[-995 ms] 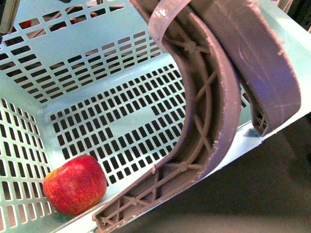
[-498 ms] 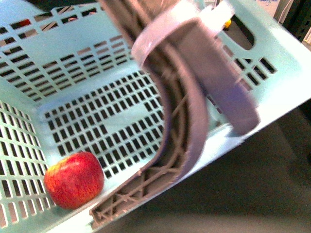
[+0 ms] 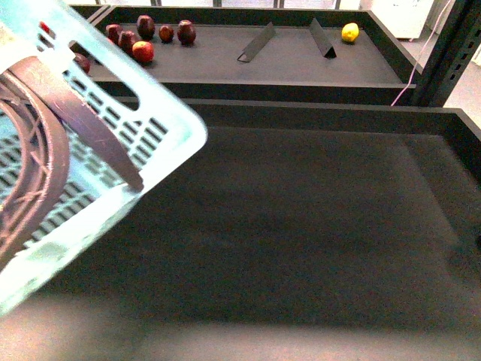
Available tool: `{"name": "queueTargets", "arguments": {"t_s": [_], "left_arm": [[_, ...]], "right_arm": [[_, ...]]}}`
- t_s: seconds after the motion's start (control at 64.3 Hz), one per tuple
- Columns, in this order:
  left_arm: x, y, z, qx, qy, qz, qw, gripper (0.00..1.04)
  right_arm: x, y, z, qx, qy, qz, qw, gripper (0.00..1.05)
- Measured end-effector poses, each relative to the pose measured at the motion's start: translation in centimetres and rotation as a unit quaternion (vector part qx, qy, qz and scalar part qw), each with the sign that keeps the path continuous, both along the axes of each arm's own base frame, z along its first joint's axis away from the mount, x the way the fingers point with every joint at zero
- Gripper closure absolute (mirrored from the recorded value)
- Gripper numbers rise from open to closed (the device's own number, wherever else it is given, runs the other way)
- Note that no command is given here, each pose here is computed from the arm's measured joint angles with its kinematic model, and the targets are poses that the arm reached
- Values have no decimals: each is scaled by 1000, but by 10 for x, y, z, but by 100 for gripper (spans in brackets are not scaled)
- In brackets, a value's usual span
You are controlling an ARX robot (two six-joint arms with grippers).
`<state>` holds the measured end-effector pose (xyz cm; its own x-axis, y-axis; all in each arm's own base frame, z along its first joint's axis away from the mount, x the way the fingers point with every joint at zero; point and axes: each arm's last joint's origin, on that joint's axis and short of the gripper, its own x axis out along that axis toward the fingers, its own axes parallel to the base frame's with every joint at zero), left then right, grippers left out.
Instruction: Pick apple with right arm and hold basket with left
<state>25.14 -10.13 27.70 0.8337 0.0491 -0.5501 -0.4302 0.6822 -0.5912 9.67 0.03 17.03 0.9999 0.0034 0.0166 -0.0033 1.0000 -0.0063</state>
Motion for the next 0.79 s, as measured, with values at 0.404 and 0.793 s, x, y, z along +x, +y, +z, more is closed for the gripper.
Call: {"name": "queueTargets", "arguments": {"t_s": [0.404, 0.793], "left_arm": [[61, 90, -55, -171, -19, 211, 962, 91], [111, 85, -87, -223, 39, 223, 948, 91]], "right_arm": [[0, 0, 0, 0, 0, 0, 1000, 9], [0, 0, 0, 0, 0, 0, 1000, 9]]}}
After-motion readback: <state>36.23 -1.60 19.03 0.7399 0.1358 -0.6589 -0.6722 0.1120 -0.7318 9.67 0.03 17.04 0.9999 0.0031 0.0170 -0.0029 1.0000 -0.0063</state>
